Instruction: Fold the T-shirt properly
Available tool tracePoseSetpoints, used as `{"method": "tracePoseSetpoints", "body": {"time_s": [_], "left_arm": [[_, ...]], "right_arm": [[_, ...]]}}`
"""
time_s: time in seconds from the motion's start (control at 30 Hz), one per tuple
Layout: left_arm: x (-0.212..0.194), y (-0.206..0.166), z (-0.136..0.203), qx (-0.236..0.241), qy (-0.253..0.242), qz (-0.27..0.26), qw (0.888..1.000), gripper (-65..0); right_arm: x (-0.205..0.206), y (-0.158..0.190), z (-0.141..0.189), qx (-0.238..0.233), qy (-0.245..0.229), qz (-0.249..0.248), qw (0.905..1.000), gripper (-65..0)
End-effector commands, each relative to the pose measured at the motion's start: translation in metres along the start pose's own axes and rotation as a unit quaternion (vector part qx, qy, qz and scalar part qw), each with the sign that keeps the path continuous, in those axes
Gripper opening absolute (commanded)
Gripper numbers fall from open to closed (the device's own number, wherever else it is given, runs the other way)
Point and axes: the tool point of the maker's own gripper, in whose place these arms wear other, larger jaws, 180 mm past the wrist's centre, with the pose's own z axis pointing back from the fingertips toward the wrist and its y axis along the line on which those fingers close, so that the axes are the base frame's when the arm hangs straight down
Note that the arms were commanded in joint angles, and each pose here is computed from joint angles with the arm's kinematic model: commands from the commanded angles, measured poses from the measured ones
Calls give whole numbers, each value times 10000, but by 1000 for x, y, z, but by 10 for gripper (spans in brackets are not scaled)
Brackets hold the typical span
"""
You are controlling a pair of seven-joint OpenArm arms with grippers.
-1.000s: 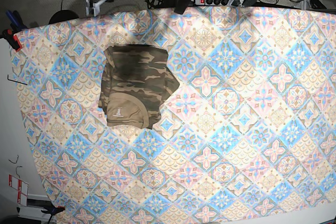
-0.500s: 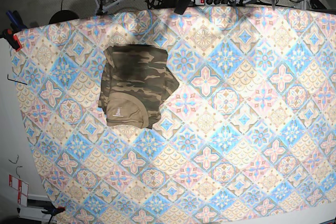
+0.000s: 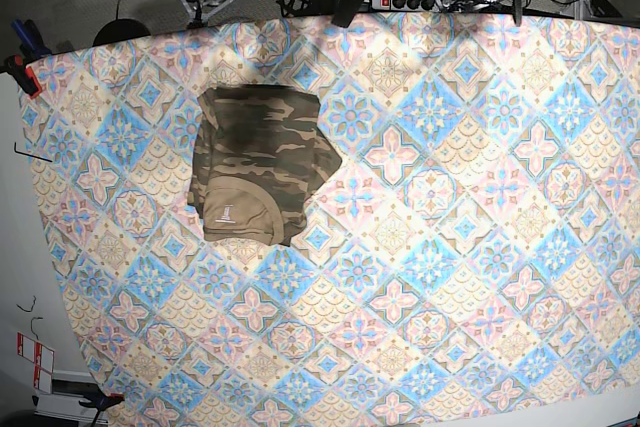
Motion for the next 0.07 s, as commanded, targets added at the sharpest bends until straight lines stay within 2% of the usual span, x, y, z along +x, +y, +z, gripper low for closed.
{"method": "tracePoseSetpoints", "body": {"time_s": [0.0,0.03], "left_arm": [[5,2,-1,54,-58,6,10000,-644],[9,1,-1,45,-79,20,10000,-644]], "right_arm": [[4,-6,-1,-58,-82,43,9999,-620],[4,-6,-1,-56,-83,51,9999,-620]]}}
